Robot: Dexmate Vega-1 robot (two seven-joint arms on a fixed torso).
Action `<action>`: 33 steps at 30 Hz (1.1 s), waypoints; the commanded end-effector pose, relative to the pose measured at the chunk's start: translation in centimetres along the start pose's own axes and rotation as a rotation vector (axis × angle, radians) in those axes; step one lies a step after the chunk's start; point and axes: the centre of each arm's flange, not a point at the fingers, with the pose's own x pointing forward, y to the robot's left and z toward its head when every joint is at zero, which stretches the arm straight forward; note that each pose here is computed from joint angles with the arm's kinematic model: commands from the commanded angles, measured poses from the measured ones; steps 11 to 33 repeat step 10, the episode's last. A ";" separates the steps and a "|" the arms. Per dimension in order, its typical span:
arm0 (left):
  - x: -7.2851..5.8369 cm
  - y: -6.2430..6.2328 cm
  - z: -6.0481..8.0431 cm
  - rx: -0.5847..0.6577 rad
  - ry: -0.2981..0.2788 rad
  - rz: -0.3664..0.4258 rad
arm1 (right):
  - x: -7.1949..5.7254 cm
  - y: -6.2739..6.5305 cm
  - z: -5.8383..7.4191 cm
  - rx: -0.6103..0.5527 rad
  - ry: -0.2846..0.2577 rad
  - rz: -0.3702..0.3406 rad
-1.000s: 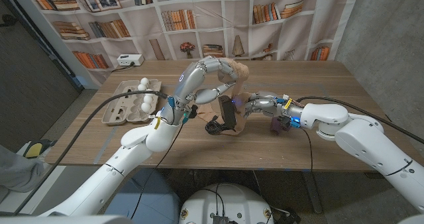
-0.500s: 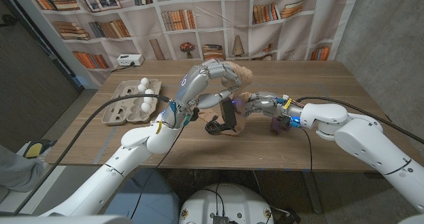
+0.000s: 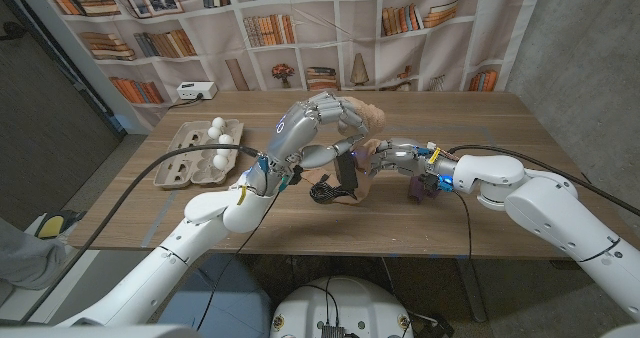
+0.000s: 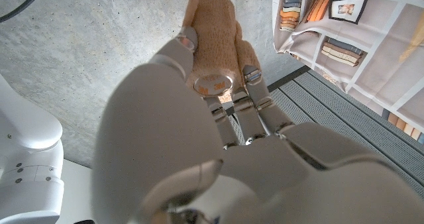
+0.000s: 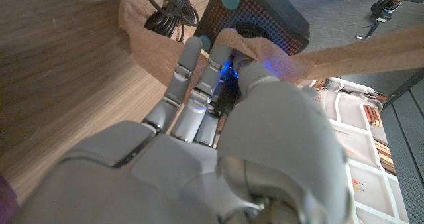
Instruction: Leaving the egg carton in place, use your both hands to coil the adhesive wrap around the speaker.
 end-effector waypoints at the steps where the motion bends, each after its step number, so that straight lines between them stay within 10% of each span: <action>1: -0.1 -0.6 0.3 -0.014 -0.003 0.000 | 0.1 -0.2 0.0 0.001 -0.001 0.005; 33: -0.2 -0.8 0.2 -0.017 0.002 -0.004 | 0.4 -0.3 0.0 0.005 0.004 0.011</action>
